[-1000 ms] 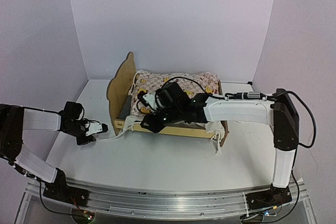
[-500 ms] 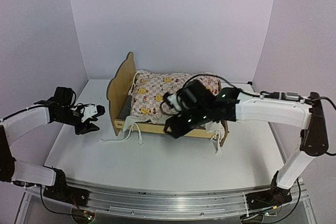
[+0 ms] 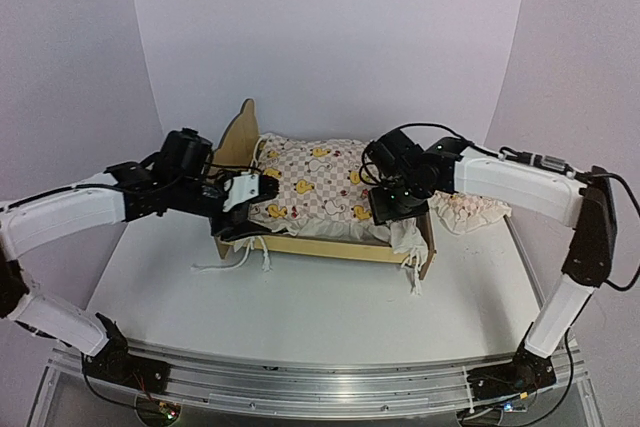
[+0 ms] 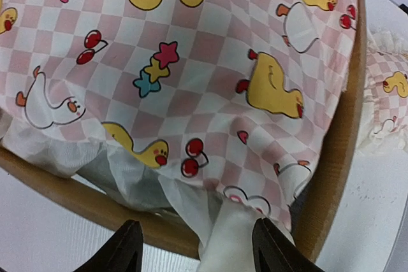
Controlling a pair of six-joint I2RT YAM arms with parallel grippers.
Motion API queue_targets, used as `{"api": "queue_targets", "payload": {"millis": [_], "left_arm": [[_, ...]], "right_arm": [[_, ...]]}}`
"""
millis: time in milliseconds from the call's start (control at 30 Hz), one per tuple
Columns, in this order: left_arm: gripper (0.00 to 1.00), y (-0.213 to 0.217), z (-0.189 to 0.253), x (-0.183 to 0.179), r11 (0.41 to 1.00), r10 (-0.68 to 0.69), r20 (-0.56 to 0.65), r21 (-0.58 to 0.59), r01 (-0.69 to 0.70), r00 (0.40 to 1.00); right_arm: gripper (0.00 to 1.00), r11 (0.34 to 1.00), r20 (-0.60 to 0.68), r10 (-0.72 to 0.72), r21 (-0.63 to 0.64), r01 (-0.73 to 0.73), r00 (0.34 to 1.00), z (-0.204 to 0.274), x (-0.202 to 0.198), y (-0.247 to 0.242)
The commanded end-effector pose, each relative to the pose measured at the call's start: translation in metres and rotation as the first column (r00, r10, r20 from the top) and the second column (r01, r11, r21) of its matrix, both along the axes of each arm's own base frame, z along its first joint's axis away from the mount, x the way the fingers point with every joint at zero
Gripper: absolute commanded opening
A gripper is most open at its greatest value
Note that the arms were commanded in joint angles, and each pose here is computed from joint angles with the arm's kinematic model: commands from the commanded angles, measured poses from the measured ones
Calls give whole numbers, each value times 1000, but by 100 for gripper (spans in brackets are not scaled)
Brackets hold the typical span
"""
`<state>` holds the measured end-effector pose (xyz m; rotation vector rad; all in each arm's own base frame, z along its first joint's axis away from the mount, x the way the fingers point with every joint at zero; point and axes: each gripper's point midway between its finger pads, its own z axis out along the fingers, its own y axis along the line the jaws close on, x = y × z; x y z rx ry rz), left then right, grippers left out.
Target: Set up the pet bed
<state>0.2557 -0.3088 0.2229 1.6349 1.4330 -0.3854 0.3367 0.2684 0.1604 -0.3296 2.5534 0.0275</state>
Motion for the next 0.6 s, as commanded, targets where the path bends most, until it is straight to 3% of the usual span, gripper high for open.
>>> {"api": "queue_targets", "payload": {"millis": [0,100,267,433,533,567], "left_arm": [[69,-6,-29,51,987,59,140,138,-78,988],[65,-7,-52,63,974,56,146,212,-86,988],[58,-12,-62,60,974,26,117,220,-51,993],[33,-5,-74,72,962,54,170,257,-97,984],[7,6,-86,73,948,58,150,302,-101,987],[3,9,-85,74,946,69,137,305,-108,988]], "right_arm": [[54,999,-65,49,-11,-50,997,-20,13,20],[53,998,-94,40,-45,-45,995,-36,18,16],[51,996,-136,27,-84,-39,990,-57,16,6],[18,991,-142,1,-129,-19,990,-68,23,-7],[4,993,-138,10,-117,-26,990,-62,24,-8],[1,994,-135,20,-106,-35,991,-56,23,-8]]}}
